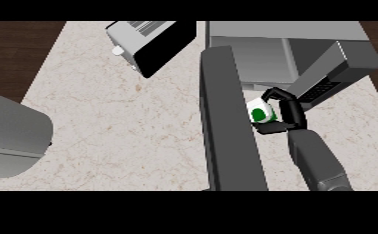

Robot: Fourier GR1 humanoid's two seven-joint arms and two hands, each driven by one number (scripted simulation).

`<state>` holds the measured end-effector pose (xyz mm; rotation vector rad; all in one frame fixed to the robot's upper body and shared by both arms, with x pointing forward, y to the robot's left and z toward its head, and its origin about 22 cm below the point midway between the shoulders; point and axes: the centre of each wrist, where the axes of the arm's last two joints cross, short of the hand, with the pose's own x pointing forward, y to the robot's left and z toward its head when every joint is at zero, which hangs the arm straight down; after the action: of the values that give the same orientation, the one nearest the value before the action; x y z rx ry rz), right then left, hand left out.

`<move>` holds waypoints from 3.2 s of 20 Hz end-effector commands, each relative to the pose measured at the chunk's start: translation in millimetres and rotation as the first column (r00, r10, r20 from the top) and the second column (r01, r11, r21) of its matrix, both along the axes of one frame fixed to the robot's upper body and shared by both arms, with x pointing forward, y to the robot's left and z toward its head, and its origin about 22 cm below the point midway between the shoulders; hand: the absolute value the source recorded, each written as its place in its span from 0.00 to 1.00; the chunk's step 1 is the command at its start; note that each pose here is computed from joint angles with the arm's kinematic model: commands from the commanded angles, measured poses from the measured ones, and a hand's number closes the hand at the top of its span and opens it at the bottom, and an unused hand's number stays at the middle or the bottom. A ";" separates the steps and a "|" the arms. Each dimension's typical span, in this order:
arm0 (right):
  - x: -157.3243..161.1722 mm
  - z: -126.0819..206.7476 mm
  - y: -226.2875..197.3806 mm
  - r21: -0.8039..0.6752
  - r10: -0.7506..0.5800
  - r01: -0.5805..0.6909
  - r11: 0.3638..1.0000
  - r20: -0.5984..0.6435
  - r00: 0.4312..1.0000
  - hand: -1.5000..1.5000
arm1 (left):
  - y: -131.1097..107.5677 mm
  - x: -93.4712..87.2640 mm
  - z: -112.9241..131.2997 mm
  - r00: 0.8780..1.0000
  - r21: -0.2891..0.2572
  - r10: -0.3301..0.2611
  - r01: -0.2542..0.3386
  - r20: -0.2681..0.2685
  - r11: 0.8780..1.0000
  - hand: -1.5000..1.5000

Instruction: Pick up the milk, place it into the microwave and close the microwave

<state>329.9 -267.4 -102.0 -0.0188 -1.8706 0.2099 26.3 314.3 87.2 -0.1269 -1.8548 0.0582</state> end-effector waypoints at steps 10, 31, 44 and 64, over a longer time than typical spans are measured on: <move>71.5 81.4 -4.0 -0.086 -0.056 0.058 0.995 0.025 0.998 1.00 | 1.9 18.6 13.6 0.994 -0.008 -0.054 0.055 0.091 0.998 0.00; 105.3 147.0 -20.1 -0.317 -0.313 0.330 0.889 0.105 0.944 1.00 | 7.9 46.1 11.2 0.985 0.005 -0.128 0.128 0.118 0.992 0.00; 107.0 163.4 -42.5 -0.310 -0.395 0.419 0.853 0.142 0.908 1.00 | 10.4 53.6 17.4 0.977 0.023 -0.159 0.158 0.143 0.987 0.00; 114.9 177.6 -34.2 -0.227 -0.383 0.413 0.882 0.165 0.909 0.00 | 18.8 63.8 21.9 0.983 0.080 -0.142 0.133 0.114 0.988 0.00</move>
<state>437.6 -320.9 70.8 -0.7045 -1.8432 0.2173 88.4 333.0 109.9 -0.2167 -1.9715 -0.1154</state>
